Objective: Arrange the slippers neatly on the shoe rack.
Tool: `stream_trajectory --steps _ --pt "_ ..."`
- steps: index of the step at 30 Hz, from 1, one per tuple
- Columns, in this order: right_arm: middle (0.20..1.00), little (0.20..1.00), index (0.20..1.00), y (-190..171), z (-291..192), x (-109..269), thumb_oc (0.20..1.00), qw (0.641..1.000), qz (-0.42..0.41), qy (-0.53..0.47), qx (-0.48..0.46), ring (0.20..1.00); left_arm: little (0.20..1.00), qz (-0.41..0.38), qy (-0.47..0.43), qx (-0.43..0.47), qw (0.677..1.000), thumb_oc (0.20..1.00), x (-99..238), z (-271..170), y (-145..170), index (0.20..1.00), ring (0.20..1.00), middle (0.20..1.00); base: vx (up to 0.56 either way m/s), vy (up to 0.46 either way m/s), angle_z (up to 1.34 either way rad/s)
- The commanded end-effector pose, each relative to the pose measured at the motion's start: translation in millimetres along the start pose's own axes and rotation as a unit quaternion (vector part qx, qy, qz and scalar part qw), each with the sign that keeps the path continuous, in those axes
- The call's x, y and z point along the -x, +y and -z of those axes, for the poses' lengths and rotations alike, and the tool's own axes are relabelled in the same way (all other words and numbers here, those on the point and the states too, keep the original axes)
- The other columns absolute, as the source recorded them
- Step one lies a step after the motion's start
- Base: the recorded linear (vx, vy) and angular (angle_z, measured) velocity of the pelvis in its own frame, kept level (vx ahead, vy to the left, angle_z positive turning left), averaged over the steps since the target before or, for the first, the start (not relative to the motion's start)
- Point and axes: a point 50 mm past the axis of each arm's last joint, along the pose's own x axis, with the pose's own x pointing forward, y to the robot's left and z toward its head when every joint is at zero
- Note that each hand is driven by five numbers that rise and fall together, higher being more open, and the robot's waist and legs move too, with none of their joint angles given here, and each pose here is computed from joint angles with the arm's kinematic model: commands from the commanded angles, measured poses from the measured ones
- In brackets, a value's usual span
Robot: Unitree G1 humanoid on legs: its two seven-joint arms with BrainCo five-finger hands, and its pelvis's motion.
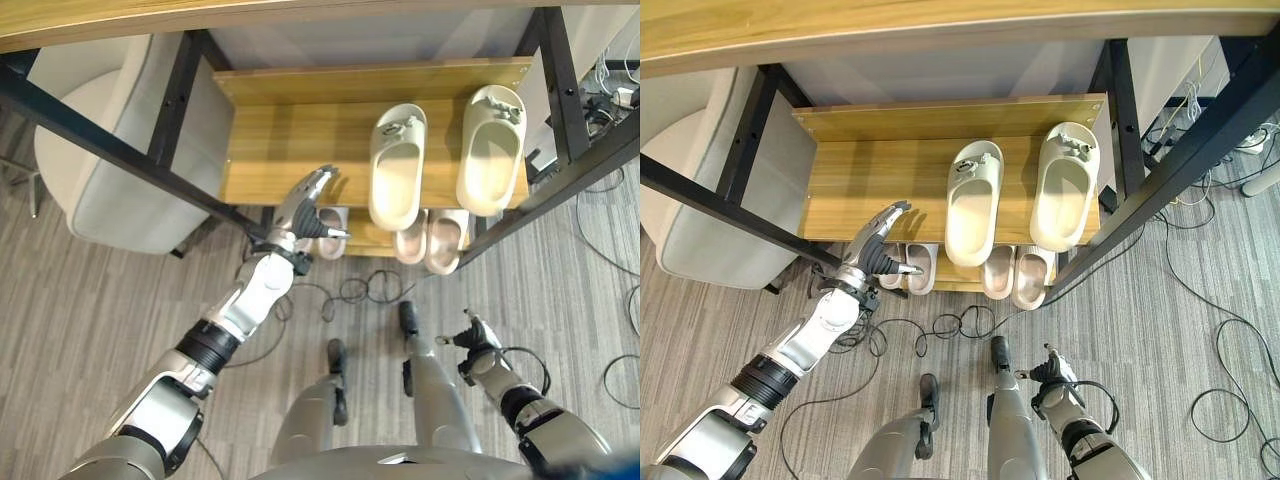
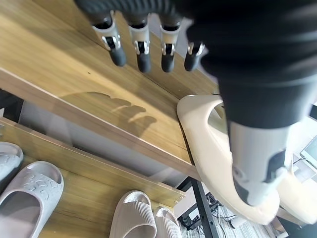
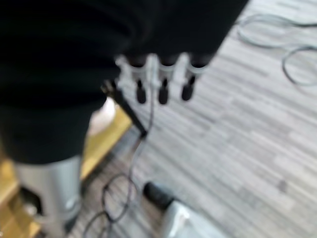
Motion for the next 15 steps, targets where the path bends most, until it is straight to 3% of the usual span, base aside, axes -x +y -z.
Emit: stream_trajectory --steps 1,15 --pt "1.0 1.0 1.0 -13.4 7.3 -1.1 1.0 0.999 0.034 -0.002 0.016 1.0 1.0 -0.015 -0.015 0.011 1.0 1.0 3.5 -5.2 -6.5 1.0 1.0 1.0 -0.01 -0.015 -0.12" --pt "1.0 1.0 1.0 -23.7 9.3 -3.4 1.0 0.998 0.061 -0.001 0.025 1.0 1.0 0.035 0.04 0.03 0.998 1.0 12.2 4.3 -52.1 1.0 1.0 1.0 -0.01 -0.012 -0.07"
